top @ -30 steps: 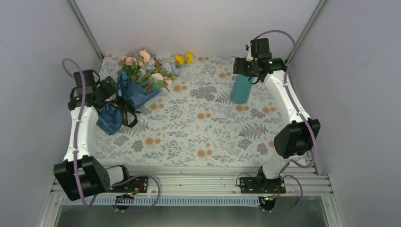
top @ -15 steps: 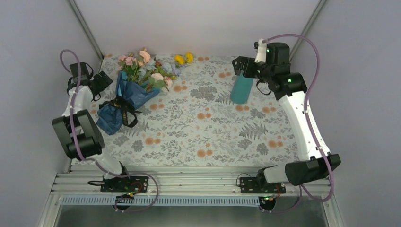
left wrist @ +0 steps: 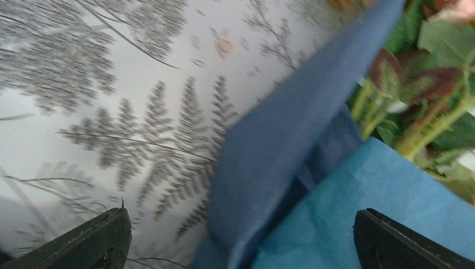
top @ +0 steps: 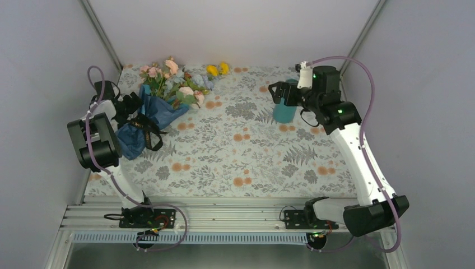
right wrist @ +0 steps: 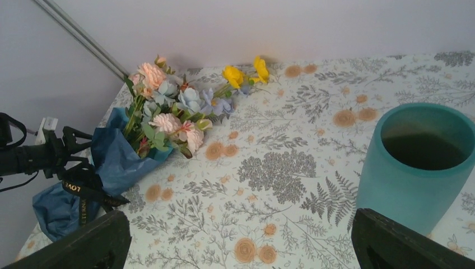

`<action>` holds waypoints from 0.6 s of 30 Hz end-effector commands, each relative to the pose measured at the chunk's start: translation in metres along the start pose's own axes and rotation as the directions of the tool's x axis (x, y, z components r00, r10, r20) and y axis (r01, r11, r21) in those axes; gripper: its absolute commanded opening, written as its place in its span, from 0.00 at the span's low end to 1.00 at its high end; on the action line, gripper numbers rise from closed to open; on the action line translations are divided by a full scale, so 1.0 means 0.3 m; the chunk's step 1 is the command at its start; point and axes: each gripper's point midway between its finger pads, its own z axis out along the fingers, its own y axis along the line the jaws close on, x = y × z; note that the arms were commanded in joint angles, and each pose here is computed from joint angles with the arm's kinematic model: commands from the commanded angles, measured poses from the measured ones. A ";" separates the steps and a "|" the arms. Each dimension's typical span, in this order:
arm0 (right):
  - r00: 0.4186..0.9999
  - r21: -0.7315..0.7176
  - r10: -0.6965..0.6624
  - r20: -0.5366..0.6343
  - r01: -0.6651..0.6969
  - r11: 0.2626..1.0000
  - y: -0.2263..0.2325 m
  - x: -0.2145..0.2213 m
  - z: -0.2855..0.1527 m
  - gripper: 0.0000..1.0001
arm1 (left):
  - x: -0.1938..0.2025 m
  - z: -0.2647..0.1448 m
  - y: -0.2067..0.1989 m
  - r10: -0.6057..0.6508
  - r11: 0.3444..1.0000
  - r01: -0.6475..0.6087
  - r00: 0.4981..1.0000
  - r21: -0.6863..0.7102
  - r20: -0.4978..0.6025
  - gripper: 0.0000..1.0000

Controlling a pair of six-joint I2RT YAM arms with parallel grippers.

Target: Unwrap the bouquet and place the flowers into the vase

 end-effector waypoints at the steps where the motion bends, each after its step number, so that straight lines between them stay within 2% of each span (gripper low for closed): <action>1: 0.999 -0.042 -0.028 0.023 0.029 0.999 0.029 0.018 -0.020 0.99 | 0.103 0.018 -0.106 0.046 0.993 -0.036 0.994 0.109 -0.096 0.98; 6: 0.998 -0.168 -0.053 0.021 0.056 0.984 0.099 0.064 -0.036 0.99 | 0.222 -0.042 -0.193 0.052 0.984 -0.027 0.989 0.175 -0.138 0.98; 11: 0.996 -0.245 -0.091 0.022 0.093 0.965 0.170 0.107 -0.043 0.99 | 0.347 -0.077 -0.315 0.136 0.973 -0.098 0.975 0.210 -0.174 0.99; 18: 0.987 -0.346 -0.158 0.040 0.162 0.924 0.284 0.152 -0.019 0.96 | 0.605 -0.103 -0.406 0.178 0.958 -0.112 0.954 0.265 -0.239 0.99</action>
